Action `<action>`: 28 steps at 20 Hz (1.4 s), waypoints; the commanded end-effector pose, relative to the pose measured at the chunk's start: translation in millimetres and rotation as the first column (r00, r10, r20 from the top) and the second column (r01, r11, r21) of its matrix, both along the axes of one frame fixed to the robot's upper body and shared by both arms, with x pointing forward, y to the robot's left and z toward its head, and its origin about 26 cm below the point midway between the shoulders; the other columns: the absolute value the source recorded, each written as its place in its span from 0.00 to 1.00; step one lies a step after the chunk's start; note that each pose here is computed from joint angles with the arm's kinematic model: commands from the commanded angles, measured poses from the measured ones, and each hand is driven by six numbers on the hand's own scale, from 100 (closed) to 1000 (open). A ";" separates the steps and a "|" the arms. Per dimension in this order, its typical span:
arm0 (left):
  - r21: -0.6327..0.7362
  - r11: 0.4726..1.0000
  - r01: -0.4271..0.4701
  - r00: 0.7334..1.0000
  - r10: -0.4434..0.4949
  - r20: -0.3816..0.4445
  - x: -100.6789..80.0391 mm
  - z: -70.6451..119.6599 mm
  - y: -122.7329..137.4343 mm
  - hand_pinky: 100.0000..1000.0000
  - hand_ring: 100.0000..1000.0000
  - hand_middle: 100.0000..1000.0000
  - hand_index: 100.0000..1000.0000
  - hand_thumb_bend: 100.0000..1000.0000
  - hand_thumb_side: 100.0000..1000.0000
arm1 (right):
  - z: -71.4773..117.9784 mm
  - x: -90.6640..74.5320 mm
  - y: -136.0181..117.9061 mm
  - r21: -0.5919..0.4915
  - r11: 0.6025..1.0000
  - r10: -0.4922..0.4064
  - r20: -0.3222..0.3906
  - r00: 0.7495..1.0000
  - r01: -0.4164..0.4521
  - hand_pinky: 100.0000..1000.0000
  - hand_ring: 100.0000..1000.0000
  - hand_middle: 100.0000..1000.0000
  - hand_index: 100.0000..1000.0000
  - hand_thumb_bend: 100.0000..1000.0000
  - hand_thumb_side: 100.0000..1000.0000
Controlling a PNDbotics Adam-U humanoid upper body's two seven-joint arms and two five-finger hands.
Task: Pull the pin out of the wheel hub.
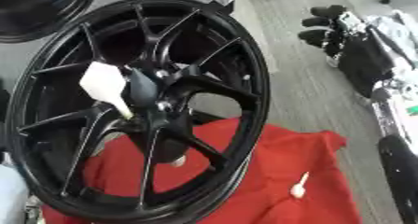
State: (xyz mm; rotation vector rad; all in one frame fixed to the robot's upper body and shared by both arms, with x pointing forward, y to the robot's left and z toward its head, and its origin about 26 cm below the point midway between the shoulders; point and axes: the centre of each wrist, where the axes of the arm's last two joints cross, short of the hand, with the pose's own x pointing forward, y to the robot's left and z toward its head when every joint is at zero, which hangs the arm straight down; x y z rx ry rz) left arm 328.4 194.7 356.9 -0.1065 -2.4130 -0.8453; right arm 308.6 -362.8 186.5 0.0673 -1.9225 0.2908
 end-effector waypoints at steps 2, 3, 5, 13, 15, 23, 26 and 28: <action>0.287 0.958 0.010 0.995 -0.037 0.090 -20.9 35.0 -4.4 0.69 0.68 0.75 0.75 0.00 0.65 | 8.6 -2.3 -5.4 -0.052 0.999 -0.009 0.014 1.000 0.010 0.91 0.74 0.71 0.81 0.00 0.69; 0.350 0.937 0.005 0.993 -0.045 0.105 -24.6 41.3 -7.4 0.70 0.69 0.75 0.76 0.00 0.64 | 8.2 -2.6 -5.8 -0.055 0.998 -0.010 0.012 1.000 0.011 0.91 0.74 0.71 0.81 0.00 0.69; 0.457 0.889 0.003 0.990 -0.067 0.124 -30.7 50.0 -14.7 0.71 0.70 0.76 0.77 0.00 0.65 | 7.5 -3.0 -6.4 -0.062 0.998 -0.012 0.009 1.000 0.012 0.91 0.74 0.71 0.81 0.00 0.69; 0.840 0.542 0.014 0.963 -0.233 0.134 -47.1 66.3 -54.6 0.81 0.78 0.80 0.84 0.05 0.77 | 3.2 -4.1 -7.3 -0.082 0.997 -0.013 -0.005 1.000 0.012 0.91 0.74 0.71 0.81 0.00 0.69; 0.884 0.467 0.007 0.957 -0.258 0.129 -46.9 69.1 -59.7 0.81 0.78 0.80 0.84 0.06 0.79 | 2.7 -4.1 -7.4 -0.082 0.997 -0.014 -0.007 1.000 0.013 0.91 0.74 0.71 0.81 0.00 0.70; 0.920 0.391 0.001 0.947 -0.297 0.125 -49.5 71.2 -94.0 0.82 0.79 0.80 0.85 0.13 0.77 | 0.9 -3.6 -6.5 -0.085 0.996 -0.009 -0.014 1.000 0.008 0.91 0.74 0.71 0.81 0.00 0.70; 0.915 0.402 -0.025 0.950 -0.275 0.147 -49.8 69.6 -110.1 0.83 0.80 0.81 0.86 0.16 0.74 | 0.5 -3.3 -6.0 -0.086 0.996 -0.006 -0.017 1.000 0.004 0.91 0.74 0.71 0.81 0.00 0.70; 0.910 0.411 -0.045 0.957 -0.244 0.158 -45.8 66.1 -118.9 0.83 0.80 0.81 0.86 0.18 0.71 | 0.5 -3.0 -5.7 -0.086 0.996 -0.003 -0.017 1.000 0.002 0.91 0.74 0.71 0.81 0.00 0.70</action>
